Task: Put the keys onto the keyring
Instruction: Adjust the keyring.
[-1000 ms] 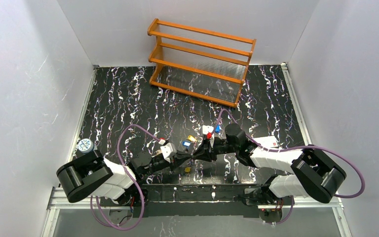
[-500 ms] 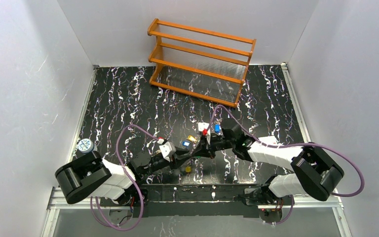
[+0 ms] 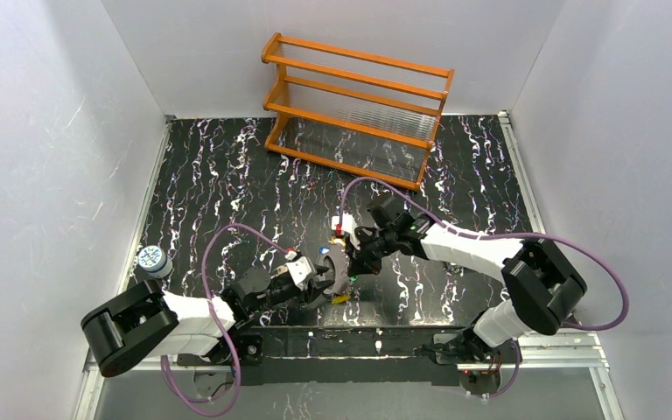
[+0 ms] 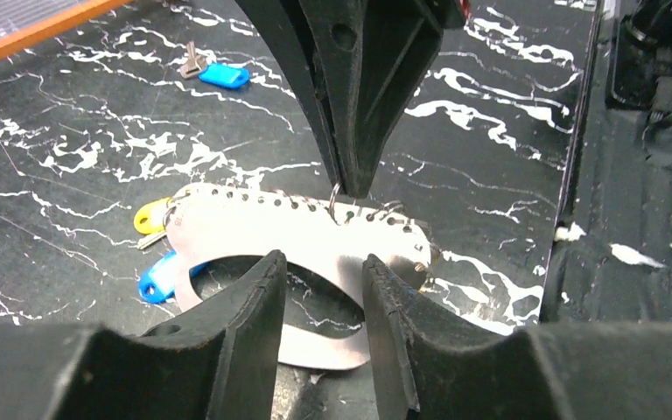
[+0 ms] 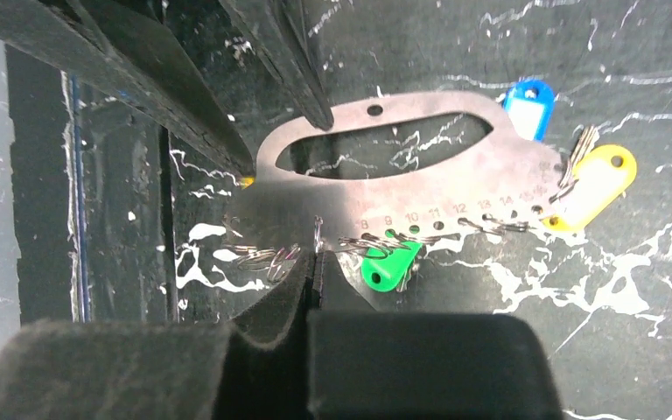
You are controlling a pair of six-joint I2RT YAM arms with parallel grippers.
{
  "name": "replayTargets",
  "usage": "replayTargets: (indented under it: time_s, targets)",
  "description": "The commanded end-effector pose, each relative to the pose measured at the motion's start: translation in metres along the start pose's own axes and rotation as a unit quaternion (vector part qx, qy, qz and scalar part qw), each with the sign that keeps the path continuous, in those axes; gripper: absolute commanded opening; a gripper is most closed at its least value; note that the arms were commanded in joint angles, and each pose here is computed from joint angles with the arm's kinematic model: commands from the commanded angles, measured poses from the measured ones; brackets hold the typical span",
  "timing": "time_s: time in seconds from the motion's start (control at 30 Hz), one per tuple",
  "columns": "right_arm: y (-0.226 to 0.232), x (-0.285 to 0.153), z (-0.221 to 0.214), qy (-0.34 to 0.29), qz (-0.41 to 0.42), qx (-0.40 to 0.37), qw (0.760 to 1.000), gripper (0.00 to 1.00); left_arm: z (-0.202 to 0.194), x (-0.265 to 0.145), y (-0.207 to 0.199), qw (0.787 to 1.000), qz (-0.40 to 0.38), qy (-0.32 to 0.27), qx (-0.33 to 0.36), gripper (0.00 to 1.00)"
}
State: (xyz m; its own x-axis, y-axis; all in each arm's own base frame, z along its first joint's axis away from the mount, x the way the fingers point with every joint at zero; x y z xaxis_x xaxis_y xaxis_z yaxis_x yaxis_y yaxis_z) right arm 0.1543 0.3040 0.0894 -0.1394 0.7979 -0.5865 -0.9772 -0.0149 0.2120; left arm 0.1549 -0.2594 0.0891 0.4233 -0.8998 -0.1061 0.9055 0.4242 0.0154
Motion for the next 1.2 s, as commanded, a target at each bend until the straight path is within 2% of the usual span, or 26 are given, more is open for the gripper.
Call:
replayTargets:
  time_s: [0.0, 0.2, 0.4, 0.77, 0.87, 1.17]
  targets:
    - [-0.002, -0.006, -0.006, 0.054, -0.003, 0.0, 0.999, 0.01, 0.0, 0.004, -0.001, 1.0, -0.011, 0.011, 0.025, 0.35]
    - [-0.001, -0.002, -0.005, 0.065, 0.001, -0.003, 0.998, 0.01, -0.003, 0.014, -0.011, 0.998, -0.051, 0.021, 0.037, 0.32]
    - [-0.002, 0.003, -0.019, 0.109, -0.011, -0.003, 0.994, 0.01, -0.007, 0.029, -0.019, 0.994, -0.09, 0.035, 0.045, 0.31]
    - [0.008, 0.003, -0.007, 0.058, 0.0, -0.025, 0.998, 0.01, -0.019, 0.04, -0.026, 0.991, -0.12, 0.05, 0.043, 0.26]
    - [0.01, 0.003, -0.007, 0.057, 0.006, -0.024, 0.998, 0.01, -0.02, 0.041, -0.027, 0.991, -0.121, 0.05, 0.041, 0.22]
    - [0.012, 0.005, -0.009, 0.059, 0.016, -0.025, 0.998, 0.01, -0.014, 0.045, -0.019, 0.993, -0.102, 0.04, 0.053, 0.21]
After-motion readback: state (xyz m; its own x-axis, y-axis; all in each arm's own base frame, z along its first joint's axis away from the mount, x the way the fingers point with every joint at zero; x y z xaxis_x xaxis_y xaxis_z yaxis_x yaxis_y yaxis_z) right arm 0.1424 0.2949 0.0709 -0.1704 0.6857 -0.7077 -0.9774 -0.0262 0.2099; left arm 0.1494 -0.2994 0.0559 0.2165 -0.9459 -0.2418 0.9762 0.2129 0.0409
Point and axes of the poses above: each gripper's point midway between its finger pads, its own x axis out along the fingers, its own y axis along the line the jaws close on, z = x × y, the point moved 1 cm from there along -x, back along the fingers, and after that the axes turned 1 degree about -x, right-handed, at the moved point
